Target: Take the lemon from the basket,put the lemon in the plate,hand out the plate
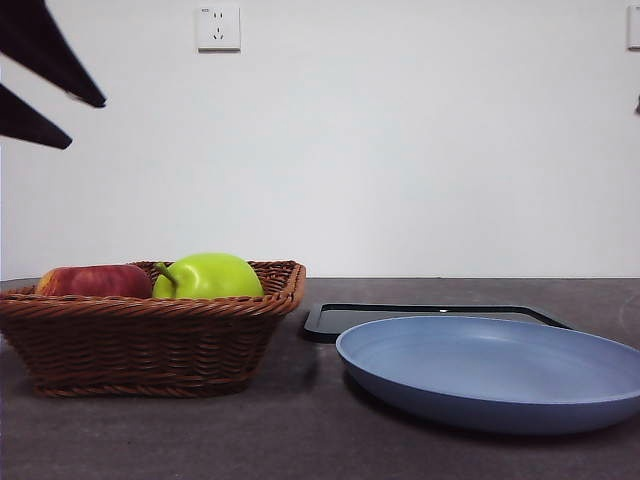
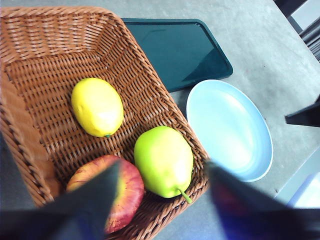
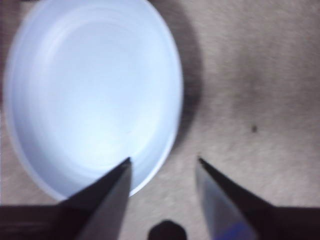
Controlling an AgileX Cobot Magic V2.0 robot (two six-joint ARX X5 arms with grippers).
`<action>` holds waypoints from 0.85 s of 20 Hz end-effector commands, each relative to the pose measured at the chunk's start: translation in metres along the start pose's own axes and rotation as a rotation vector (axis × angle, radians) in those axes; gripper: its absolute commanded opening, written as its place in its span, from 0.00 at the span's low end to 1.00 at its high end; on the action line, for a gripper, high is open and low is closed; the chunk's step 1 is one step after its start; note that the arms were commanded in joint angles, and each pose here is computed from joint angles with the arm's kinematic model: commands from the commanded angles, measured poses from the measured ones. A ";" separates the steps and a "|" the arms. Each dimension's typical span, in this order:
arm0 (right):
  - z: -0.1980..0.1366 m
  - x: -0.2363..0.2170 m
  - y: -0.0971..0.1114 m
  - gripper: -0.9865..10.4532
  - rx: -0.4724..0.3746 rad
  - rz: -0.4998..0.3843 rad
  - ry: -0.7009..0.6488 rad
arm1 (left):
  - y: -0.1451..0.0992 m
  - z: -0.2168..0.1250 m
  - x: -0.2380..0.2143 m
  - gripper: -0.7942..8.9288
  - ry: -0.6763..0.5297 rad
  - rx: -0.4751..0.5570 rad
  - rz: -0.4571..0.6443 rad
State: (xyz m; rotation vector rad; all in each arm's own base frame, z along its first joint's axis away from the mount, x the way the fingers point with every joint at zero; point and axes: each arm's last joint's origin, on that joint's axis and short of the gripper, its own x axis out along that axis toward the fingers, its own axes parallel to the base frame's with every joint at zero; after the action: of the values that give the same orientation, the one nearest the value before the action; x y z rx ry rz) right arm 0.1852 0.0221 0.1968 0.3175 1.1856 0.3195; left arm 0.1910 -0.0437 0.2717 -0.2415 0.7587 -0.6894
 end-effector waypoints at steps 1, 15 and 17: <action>0.008 0.006 -0.001 0.32 -0.018 -0.003 -0.014 | -0.003 0.004 0.001 0.50 -0.005 0.003 0.005; 0.026 0.057 -0.010 0.14 0.056 0.004 0.045 | -0.007 0.003 0.003 0.50 0.006 0.018 0.013; 0.026 0.057 -0.010 0.09 0.055 0.005 0.041 | -0.007 0.004 0.003 0.50 0.005 0.018 0.027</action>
State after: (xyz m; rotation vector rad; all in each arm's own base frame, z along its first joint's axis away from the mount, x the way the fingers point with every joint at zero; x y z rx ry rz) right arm 0.2263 0.0334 0.1523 0.3615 1.2407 0.3013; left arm 0.1899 -0.0500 0.2710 -0.2127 0.7685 -0.6698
